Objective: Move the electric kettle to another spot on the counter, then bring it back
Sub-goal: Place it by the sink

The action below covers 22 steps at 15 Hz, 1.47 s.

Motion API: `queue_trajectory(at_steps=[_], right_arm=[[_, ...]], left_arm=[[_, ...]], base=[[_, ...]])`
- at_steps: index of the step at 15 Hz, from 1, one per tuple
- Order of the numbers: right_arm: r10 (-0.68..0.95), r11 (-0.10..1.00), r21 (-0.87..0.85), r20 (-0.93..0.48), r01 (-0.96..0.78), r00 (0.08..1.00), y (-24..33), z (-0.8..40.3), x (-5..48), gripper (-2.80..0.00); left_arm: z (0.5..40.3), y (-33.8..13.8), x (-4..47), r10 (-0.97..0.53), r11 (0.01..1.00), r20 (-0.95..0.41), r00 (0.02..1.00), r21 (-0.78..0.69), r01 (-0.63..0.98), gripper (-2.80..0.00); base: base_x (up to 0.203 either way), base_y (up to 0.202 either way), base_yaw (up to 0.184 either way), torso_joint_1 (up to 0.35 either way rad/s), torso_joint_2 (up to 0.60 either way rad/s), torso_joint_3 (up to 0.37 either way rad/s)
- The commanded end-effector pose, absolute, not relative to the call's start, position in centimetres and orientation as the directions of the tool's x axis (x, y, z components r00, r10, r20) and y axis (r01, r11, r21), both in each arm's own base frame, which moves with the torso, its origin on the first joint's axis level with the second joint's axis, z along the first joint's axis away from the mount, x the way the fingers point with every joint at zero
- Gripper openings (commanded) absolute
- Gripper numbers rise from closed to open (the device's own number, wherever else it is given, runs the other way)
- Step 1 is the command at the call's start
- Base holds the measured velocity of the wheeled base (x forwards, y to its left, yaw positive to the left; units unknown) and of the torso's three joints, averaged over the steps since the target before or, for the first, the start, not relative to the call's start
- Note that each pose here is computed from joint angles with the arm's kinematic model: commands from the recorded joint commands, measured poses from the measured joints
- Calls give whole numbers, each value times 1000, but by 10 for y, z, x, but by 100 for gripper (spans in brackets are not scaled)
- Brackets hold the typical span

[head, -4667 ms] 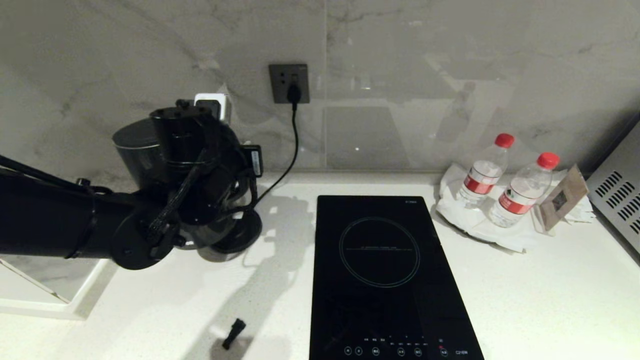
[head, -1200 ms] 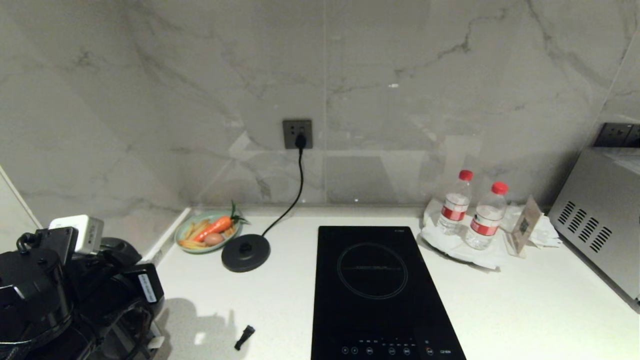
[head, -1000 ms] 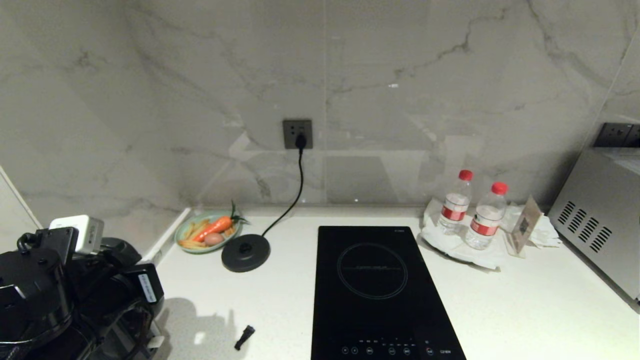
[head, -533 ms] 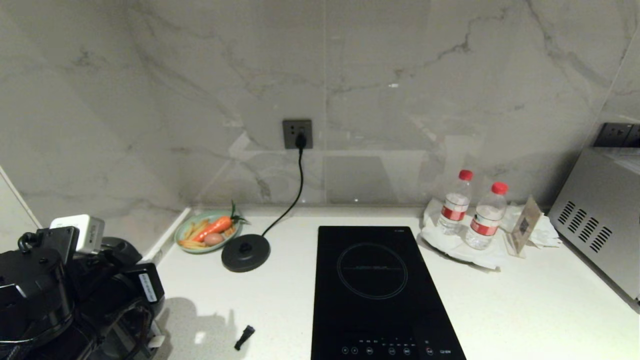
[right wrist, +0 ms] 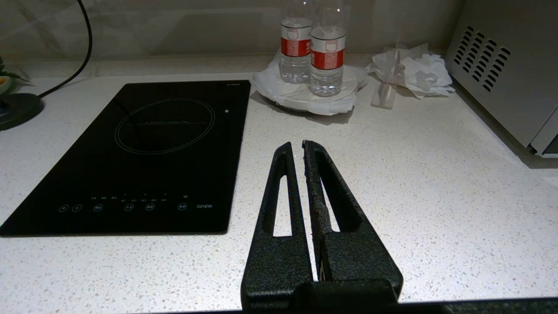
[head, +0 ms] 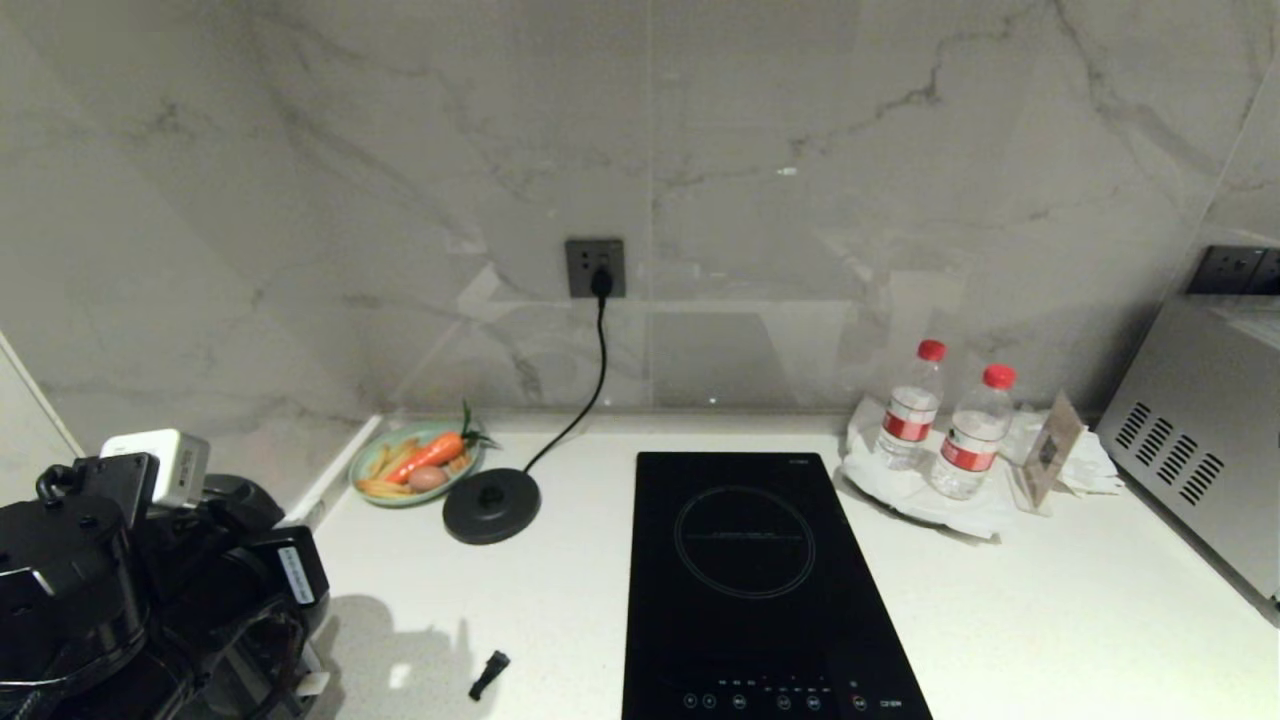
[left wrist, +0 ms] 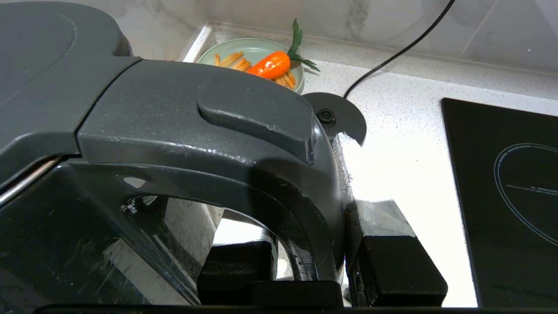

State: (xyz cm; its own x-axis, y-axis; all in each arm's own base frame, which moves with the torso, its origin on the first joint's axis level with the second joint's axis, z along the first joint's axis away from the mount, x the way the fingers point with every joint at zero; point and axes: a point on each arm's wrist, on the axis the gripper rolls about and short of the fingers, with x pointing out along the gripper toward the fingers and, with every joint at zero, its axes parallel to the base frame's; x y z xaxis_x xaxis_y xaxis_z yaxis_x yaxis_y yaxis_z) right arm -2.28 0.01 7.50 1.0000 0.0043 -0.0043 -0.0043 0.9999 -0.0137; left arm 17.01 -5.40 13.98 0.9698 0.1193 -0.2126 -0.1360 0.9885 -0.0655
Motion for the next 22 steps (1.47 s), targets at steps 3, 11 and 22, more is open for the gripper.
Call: queue_trajectory(at_steps=[3, 11, 22], right_arm=[[5, 1000, -14, -5, -5, 1000, 0, 75, -23, -280], [5, 1000, -14, -5, -5, 1000, 0, 75, -23, -280], [5, 1000, -14, -5, -5, 1000, 0, 75, -23, -280]], left_arm=[[140, -54, 170, 122, 988, -211, 970, -67, -139, -280], [140, -54, 170, 122, 988, -209, 970, -67, -139, -280], [136, -46, 167, 160, 980, -222, 962, -77, -181, -280]], base=[[0, 0, 0, 0, 0, 0], [0, 0, 0, 75, -170, -97], [0, 0, 0, 31, -69, -35]])
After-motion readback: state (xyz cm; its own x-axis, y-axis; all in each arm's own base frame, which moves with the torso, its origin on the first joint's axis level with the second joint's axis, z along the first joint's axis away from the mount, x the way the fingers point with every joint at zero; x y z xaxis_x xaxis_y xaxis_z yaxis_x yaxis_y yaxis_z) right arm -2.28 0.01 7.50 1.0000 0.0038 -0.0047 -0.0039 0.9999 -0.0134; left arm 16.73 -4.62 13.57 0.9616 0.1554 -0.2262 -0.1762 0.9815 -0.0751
